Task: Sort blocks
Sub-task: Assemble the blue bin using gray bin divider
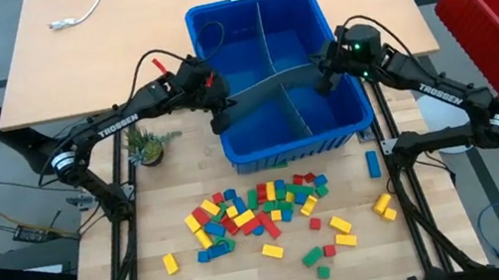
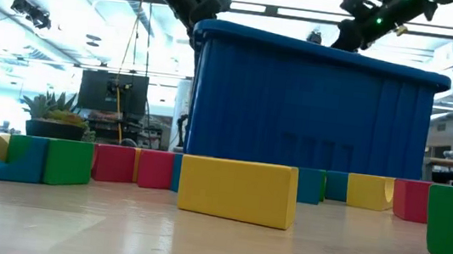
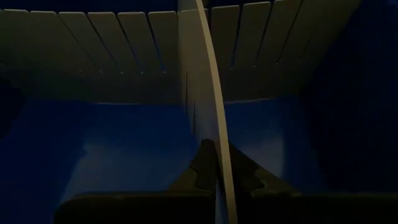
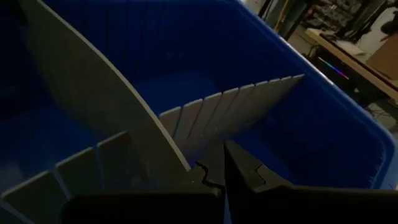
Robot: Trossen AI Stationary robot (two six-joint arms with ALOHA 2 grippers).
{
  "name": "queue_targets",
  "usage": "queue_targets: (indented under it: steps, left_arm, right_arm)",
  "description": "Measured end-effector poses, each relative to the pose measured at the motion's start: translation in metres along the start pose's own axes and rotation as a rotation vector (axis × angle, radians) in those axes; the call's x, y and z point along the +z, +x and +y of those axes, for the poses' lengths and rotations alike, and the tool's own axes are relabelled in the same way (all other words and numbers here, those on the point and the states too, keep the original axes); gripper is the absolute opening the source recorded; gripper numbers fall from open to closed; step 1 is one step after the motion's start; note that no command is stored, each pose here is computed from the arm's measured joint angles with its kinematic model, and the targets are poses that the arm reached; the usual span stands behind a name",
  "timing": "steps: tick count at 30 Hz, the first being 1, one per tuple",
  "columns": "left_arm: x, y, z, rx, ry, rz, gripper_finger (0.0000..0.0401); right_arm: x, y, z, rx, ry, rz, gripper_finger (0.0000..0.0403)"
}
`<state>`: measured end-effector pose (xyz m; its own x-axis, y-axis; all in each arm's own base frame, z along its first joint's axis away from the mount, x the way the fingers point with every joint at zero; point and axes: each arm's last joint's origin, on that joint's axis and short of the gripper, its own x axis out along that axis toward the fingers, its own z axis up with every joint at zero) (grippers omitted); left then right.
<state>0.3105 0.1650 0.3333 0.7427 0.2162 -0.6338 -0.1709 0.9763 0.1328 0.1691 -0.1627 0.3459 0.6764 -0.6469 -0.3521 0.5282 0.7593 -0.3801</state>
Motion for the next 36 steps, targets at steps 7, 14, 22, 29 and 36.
queue_targets:
  steps: [7, 14, 22, 29, 36]
  left_arm:
    - [0.0, 0.0, 0.0, 0.001, 0.001, -0.002, 0.0013]
    - [0.001, -0.001, -0.001, -0.044, -0.014, -0.02, 0.0013]
    - [0.003, -0.004, -0.002, -0.067, -0.05, -0.045, 0.0013]
    - [-0.003, 0.007, -0.002, -0.075, -0.073, 0.008, 0.0013]
    - [0.0, 0.002, -0.007, -0.129, -0.079, -0.027, 0.0013]
  right_arm:
    - [-0.002, -0.003, 0.001, 0.014, 0.001, 0.026, 0.0]
    - [-0.007, -0.008, 0.003, 0.053, 0.048, 0.079, 0.0]
    - [-0.011, -0.009, 0.005, 0.071, 0.063, 0.127, 0.0]
    - [-0.021, -0.006, 0.009, 0.093, 0.063, 0.204, 0.0]
    - [-0.019, -0.01, 0.011, 0.115, 0.052, 0.189, 0.0]
